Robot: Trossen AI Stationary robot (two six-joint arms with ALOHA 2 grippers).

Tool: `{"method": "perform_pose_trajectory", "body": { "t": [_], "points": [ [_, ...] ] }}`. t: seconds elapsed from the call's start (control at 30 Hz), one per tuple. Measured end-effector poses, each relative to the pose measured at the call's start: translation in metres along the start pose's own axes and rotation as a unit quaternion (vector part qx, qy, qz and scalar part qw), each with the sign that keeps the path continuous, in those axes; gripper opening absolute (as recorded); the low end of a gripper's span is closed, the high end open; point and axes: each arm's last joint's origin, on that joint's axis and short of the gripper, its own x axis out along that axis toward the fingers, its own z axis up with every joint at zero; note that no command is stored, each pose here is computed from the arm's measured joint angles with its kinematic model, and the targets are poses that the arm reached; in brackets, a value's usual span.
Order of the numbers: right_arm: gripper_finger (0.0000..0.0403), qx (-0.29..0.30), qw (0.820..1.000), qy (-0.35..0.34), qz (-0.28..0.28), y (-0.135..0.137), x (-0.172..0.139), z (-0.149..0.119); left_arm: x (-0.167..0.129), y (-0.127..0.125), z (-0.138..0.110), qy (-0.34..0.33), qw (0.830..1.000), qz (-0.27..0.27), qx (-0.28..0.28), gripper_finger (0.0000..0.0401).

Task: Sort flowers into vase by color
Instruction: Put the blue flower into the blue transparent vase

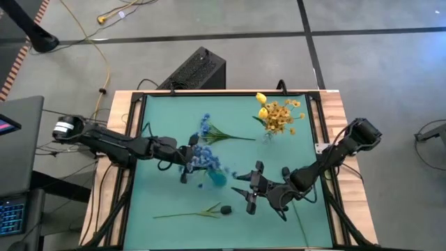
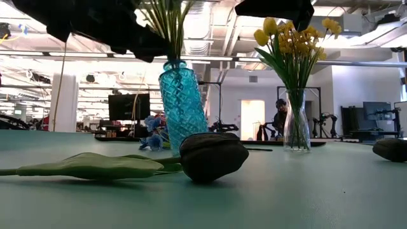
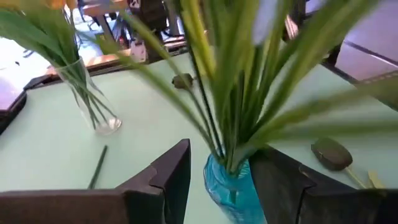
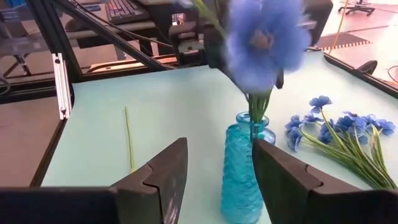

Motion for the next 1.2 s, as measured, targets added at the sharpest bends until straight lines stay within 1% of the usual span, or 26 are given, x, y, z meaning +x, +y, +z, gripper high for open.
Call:
{"method": "perform_pose_trajectory", "body": {
  "t": [0.13, 0.2, 0.37, 0.63, 0.97, 1.1, 1.2],
  "points": [
    [0.0205, 0.000, 1.000, 0.000, 0.000, 0.000, 0.000, 0.000, 0.005, -0.001, -0.004, 0.009, 1.000, -0.001, -0.011, 0.0149],
    [0.0205, 0.001, 1.000, 0.000, 0.000, 0.000, 0.000, 0.000, 0.010, -0.002, -0.011, 0.026, 0.999, -0.006, -0.018, 0.0149],
    [0.0205, 0.005, 1.000, 0.000, 0.000, 0.000, 0.000, 0.000, 0.016, -0.003, -0.014, 0.017, 0.999, -0.027, -0.018, 0.0149],
    [0.0205, 0.007, 1.000, -0.001, 0.000, 0.000, 0.000, 0.000, 0.014, -0.002, -0.017, 0.040, 0.999, -0.011, -0.004, 0.0149],
    [0.0205, 0.015, 1.000, -0.001, 0.001, 0.000, 0.000, 0.000, 0.007, 0.005, -0.031, 0.129, 0.991, 0.031, -0.010, 0.0149],
    [0.0205, 0.020, 1.000, -0.001, 0.001, 0.000, 0.000, 0.000, -0.002, 0.016, -0.033, 0.157, 0.985, 0.065, -0.005, 0.0149],
    [0.0205, 0.027, 1.000, -0.001, 0.001, 0.000, 0.000, 0.000, -0.007, 0.028, -0.034, 0.163, 0.983, 0.089, -0.010, 0.0149]
  ]
}}
